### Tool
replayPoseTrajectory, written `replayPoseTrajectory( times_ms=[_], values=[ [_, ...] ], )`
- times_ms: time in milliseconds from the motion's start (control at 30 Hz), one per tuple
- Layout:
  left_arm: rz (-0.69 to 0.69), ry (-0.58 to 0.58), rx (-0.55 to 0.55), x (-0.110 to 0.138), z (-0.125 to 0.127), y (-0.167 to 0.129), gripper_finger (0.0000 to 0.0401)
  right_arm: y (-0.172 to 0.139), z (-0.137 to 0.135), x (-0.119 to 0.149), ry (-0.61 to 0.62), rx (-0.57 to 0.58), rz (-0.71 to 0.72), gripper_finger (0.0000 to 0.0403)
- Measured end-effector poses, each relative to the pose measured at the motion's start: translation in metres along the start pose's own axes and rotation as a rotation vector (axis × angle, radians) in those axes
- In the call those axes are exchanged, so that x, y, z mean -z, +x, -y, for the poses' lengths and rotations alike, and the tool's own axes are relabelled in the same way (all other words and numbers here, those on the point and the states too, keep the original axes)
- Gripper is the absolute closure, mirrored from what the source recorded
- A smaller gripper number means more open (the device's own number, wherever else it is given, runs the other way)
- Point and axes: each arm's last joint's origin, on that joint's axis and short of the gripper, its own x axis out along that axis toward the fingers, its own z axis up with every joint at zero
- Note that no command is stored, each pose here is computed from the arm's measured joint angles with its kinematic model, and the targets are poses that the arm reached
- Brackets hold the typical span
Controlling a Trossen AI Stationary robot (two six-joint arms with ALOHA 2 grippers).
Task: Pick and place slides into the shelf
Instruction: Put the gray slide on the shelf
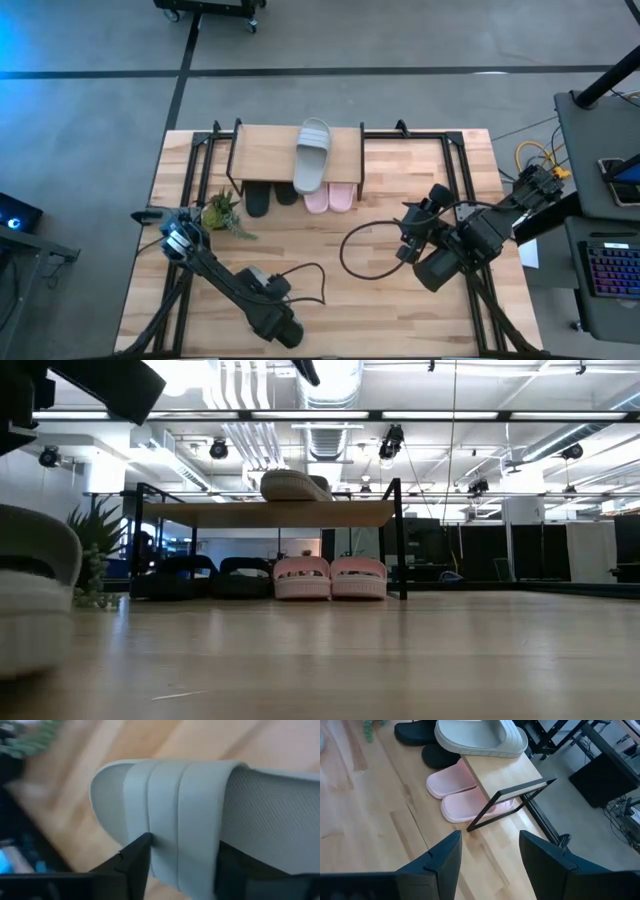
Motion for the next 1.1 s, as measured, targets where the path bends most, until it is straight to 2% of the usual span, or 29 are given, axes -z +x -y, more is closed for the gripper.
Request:
replayPoseTrajectory(
  times_ms=[100,200,233,333,400,567,667,767,833,967,1100],
  values=[
    [0.01,0.041,-0.064,-0.001,-0.006,-0.001,0.0296,0.001,0.0,0.0,0.005,0.002,-0.001,0.0213],
    [0.051,0.104,-0.066,-0.003,-0.008,-0.003,0.0374,0.003,0.001,-0.002,0.015,0.01,-0.005,0.0213],
    [0.066,0.116,-0.066,-0.004,-0.009,-0.004,0.0386,0.004,0.002,-0.002,0.018,0.014,-0.006,0.0213],
    [0.075,0.117,-0.04,-0.009,-0.015,-0.012,0.0396,0.007,0.004,-0.004,0.028,0.026,-0.012,0.0213],
    [0.13,0.101,0.015,-0.013,-0.021,-0.029,0.0398,0.009,0.005,-0.005,0.035,0.035,-0.016,0.0213],
    [0.367,0.034,0.177,-0.02,-0.064,-0.087,0.04,0.013,0.007,-0.007,0.045,0.05,-0.019,0.0213],
    [0.583,0.056,0.197,-0.027,-0.094,-0.114,0.04,0.013,0.008,-0.008,0.045,0.066,0.0,0.0213],
    [0.772,0.191,0.115,-0.034,-0.122,-0.13,0.04,0.013,0.009,-0.009,0.047,0.087,0.026,0.0213],
    [0.831,0.309,0.016,-0.043,-0.135,-0.133,0.04,0.014,0.01,-0.01,0.065,0.099,0.036,0.0213],
    [0.838,0.356,-0.159,-0.079,-0.159,-0.127,0.0401,0.02,0.014,-0.013,0.117,0.125,0.032,0.0213],
    [0.79,0.384,-0.366,-0.118,-0.197,-0.118,0.0401,0.029,0.021,-0.018,0.169,0.178,0.04,0.0213]
  ],
)
